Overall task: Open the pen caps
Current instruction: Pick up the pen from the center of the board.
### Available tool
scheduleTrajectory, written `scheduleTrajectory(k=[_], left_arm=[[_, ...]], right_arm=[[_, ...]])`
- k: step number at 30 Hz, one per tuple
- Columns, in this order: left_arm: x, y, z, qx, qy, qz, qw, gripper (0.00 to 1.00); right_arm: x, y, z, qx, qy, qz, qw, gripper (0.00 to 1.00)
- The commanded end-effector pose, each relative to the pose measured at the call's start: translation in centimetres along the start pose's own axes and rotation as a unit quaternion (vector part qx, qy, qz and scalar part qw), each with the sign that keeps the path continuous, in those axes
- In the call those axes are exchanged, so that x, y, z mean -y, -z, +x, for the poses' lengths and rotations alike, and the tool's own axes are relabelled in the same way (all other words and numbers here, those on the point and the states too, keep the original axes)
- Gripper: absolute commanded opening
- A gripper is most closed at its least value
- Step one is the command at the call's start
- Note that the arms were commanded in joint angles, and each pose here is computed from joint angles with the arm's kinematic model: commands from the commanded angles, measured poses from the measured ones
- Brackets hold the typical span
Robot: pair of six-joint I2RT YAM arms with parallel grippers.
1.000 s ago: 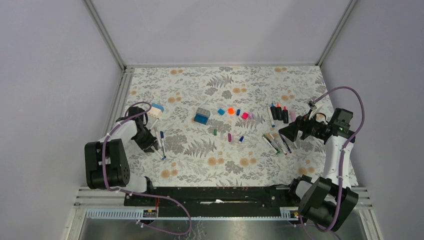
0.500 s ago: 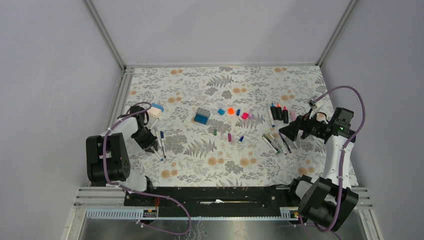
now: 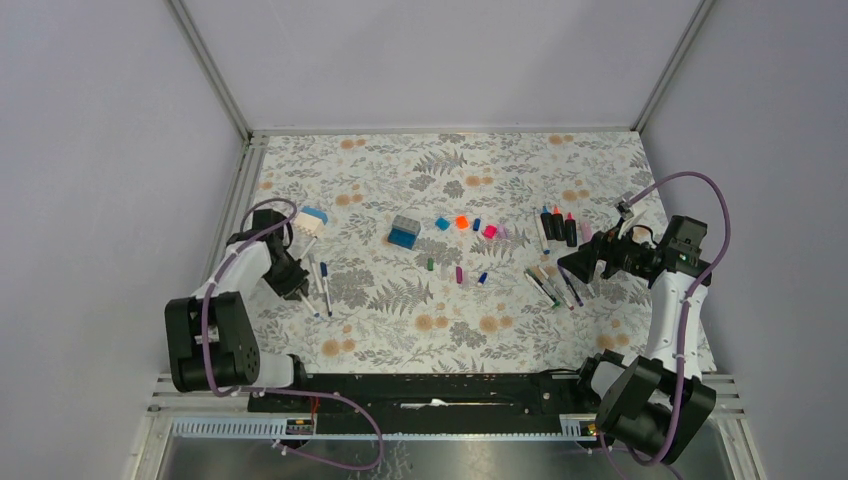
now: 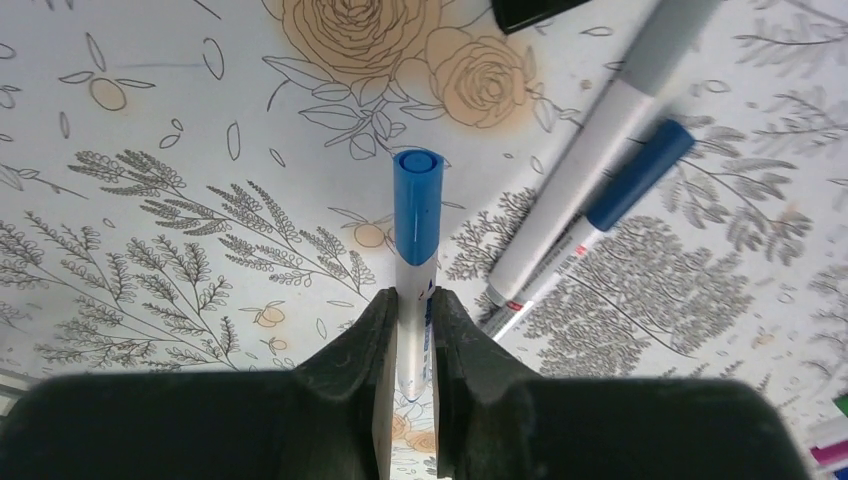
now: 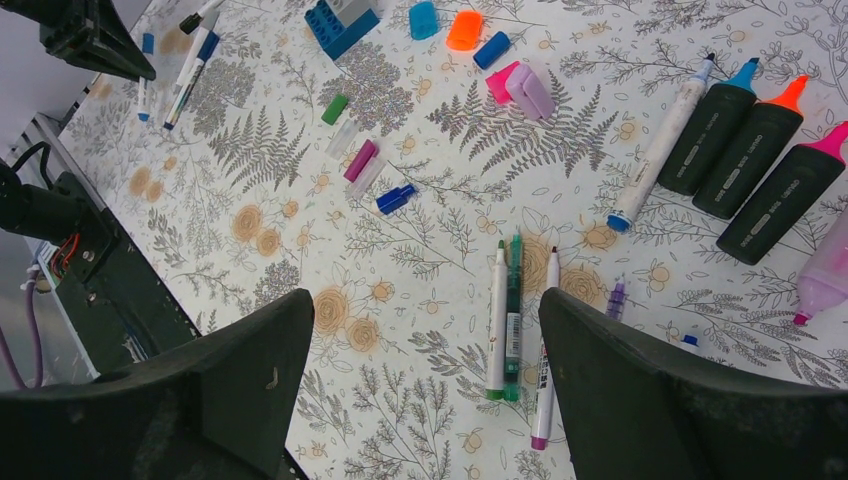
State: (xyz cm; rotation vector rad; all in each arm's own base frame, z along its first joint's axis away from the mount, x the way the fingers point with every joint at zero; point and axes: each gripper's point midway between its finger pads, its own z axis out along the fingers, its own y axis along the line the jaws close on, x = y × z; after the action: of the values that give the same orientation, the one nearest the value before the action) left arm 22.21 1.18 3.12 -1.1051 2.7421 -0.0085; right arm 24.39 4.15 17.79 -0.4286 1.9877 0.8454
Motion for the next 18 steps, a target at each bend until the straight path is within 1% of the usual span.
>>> scheduleTrajectory(k=[1, 3, 5, 7, 10, 13, 15, 16, 17, 18], left_arm=[[0.8, 2.0, -0.7, 0.037, 0.007, 0.038, 0.999, 0.0], [2.5, 3.4, -0.6, 0.044, -0.001, 0.097, 0.994, 0.0], [4.5, 5.3, -0.6, 0.06, -0.012, 0.169, 0.984, 0.0], [6.7, 7.6, -0.3, 0.078, -0.03, 0.25, 0.965, 0.0], [9.2, 10.3, 0.5, 0.09, -0.049, 0.342, 0.934, 0.0], [12.1, 13.2, 1.8, 0.091, -0.067, 0.444, 0.889, 0.0], [14.1, 15.0, 3.0, 0.095, -0.087, 0.507, 0.852, 0.0], [15.6, 16.4, 3.6, 0.109, -0.105, 0.545, 0.824, 0.0], [16.8, 17.3, 4.7, 0.11, -0.12, 0.576, 0.801, 0.0], [17.6, 17.6, 5.8, 0.105, -0.129, 0.599, 0.783, 0.0]], right_arm=[[-1.2, 0.4, -1.7, 0.019, 0.033, -0.017, 0.999, 0.9], [-1.6, 0.3, -1.7, 0.026, 0.035, -0.029, 0.999, 0.9], [-2.4, 0.3, -1.9, 0.033, 0.046, -0.045, 0.997, 0.9], [-3.0, 0.4, -2.2, 0.039, 0.053, -0.057, 0.996, 0.9], [-3.4, 0.4, -2.4, 0.039, 0.063, -0.066, 0.995, 0.9], [-4.2, -0.2, -1.8, 0.019, 0.069, -0.084, 0.994, 0.9], [-5.3, -0.9, -1.1, -0.001, 0.075, -0.111, 0.991, 0.9], [-6.0, -1.3, -0.7, -0.01, 0.076, -0.128, 0.989, 0.91], [-6.8, -1.6, -0.2, -0.018, 0.078, -0.146, 0.986, 0.91], [-7.4, -2.0, 0.2, -0.024, 0.078, -0.162, 0.983, 0.91]])
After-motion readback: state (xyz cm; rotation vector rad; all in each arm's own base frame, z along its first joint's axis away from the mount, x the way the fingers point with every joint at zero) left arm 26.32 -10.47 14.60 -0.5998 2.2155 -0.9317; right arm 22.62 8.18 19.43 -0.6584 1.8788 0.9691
